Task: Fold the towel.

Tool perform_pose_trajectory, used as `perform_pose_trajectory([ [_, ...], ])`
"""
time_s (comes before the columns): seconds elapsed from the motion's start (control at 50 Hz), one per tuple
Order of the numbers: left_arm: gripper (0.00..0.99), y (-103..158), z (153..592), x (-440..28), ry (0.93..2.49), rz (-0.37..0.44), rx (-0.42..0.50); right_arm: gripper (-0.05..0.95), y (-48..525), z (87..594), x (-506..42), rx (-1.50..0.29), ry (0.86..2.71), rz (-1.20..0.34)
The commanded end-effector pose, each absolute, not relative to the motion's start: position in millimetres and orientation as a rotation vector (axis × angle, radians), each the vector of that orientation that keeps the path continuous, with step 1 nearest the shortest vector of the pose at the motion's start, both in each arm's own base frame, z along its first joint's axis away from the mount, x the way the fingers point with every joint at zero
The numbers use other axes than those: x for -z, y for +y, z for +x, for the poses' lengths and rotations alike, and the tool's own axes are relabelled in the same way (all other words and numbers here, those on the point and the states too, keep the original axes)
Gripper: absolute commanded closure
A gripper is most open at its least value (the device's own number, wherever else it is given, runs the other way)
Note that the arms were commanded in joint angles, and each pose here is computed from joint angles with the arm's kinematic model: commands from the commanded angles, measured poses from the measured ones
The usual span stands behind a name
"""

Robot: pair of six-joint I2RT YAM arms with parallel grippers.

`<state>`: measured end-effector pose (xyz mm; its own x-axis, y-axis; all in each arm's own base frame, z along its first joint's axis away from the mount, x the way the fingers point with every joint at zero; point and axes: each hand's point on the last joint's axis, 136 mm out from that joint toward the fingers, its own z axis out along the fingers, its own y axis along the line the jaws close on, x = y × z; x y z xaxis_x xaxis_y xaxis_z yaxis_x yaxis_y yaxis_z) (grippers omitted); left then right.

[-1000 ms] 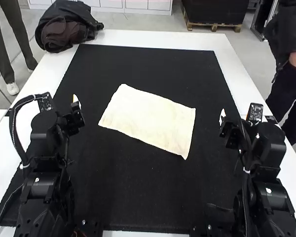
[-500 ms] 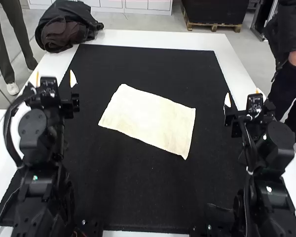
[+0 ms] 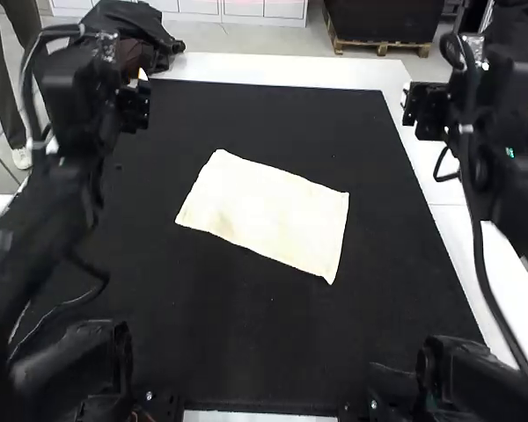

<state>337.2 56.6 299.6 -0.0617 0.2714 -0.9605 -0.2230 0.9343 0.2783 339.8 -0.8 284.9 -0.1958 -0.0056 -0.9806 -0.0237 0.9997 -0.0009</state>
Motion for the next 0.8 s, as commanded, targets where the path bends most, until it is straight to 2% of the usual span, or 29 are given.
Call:
perform_pose_trajectory([
  [0.0, 0.038, 58.3, 362.4, -298.5, 1.647, 0.042, -0.399, 0.00, 8.1, 349.0, -271.0, -0.109, 1.847, 0.034],
  [0.14, 0.036, 48.1, 398.8, -257.7, 1.827, 0.106, -0.347, 0.00, 13.0, 353.3, -232.0, -0.121, 1.959, 0.031],
  [0.2, 0.036, 33.1, 410.8, -243.3, 1.882, 0.140, -0.238, 0.00, 13.2, 353.4, -218.3, -0.123, 1.993, 0.034],
  [0.28, 0.036, 23.9, 423.2, -220.6, 1.963, 0.171, -0.170, 0.00, 14.3, 350.9, -199.1, -0.128, 2.039, 0.039],
  [0.48, 0.036, 4.9, 451.2, -167.5, 2.120, 0.225, -0.100, 0.00, 14.5, 345.8, -170.2, -0.138, 2.076, 0.055],
  [0.78, 0.038, -5.4, 482.1, -139.3, 2.207, 0.205, -0.025, 0.00, 29.1, 338.1, -140.0, -0.217, 2.188, 0.008],
])
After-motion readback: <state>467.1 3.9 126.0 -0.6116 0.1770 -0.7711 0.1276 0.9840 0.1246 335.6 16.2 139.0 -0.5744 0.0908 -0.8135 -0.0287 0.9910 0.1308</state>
